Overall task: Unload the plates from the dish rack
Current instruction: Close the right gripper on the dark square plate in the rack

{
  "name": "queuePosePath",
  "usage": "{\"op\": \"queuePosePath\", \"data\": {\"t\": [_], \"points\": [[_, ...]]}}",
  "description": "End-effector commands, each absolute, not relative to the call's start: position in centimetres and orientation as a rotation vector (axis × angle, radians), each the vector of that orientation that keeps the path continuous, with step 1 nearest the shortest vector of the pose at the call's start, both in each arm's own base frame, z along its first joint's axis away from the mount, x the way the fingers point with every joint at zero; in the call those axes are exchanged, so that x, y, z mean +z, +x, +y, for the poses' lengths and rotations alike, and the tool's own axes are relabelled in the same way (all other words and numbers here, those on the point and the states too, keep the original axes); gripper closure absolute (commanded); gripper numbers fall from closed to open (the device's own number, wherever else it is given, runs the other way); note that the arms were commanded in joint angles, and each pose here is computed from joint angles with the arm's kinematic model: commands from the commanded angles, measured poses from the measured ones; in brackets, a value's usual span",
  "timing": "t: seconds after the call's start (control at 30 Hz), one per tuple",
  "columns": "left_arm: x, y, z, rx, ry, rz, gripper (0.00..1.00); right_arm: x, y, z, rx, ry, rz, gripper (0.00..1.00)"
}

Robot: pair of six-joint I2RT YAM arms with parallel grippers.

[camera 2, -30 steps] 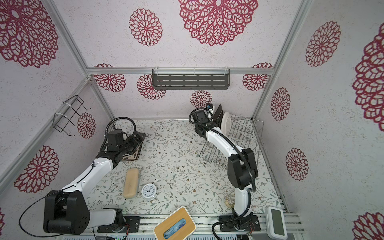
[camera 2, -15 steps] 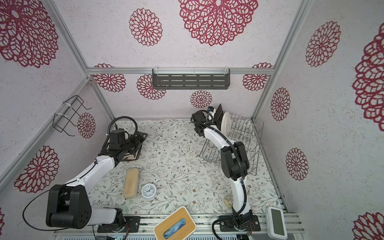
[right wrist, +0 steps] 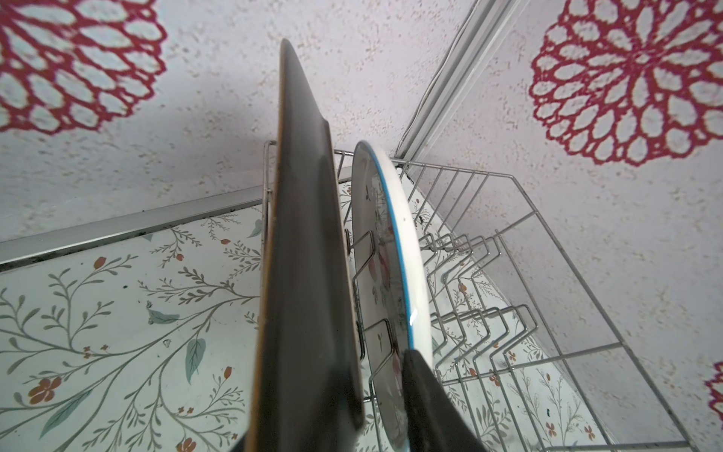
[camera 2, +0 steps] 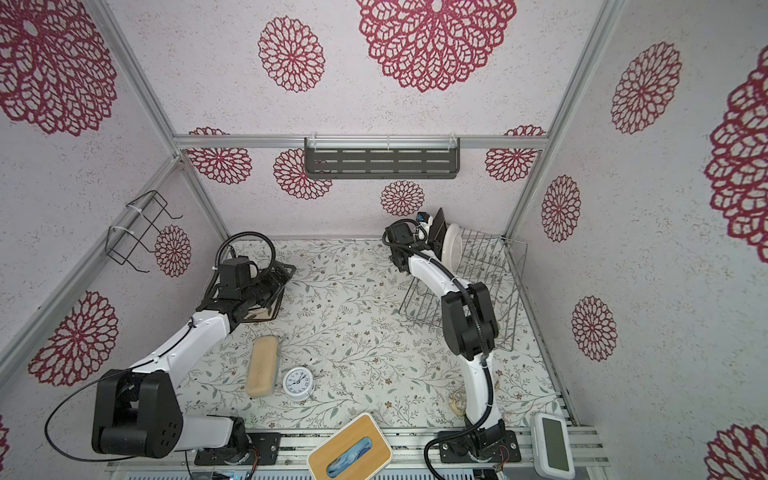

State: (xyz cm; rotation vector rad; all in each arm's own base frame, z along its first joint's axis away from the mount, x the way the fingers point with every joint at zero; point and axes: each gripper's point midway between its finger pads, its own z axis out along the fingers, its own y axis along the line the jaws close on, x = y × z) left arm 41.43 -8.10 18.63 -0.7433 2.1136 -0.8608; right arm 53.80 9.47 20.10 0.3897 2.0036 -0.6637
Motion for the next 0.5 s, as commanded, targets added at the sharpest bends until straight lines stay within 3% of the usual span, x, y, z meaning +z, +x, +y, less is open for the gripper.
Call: {"op": "queuePosePath", "data": {"t": [0.0,0.47], "points": [[19.74,42.08,-8.59,-0.876,-0.713,2.090,0.03,21.48,54.33,9.08,-0.667,0.433,1.951,0.63],[19.96,42.33,-9.02,-0.897,-0.708,2.084,0.03,21.43,54.50,9.01,-0.675,0.461,1.922,0.76]]}}
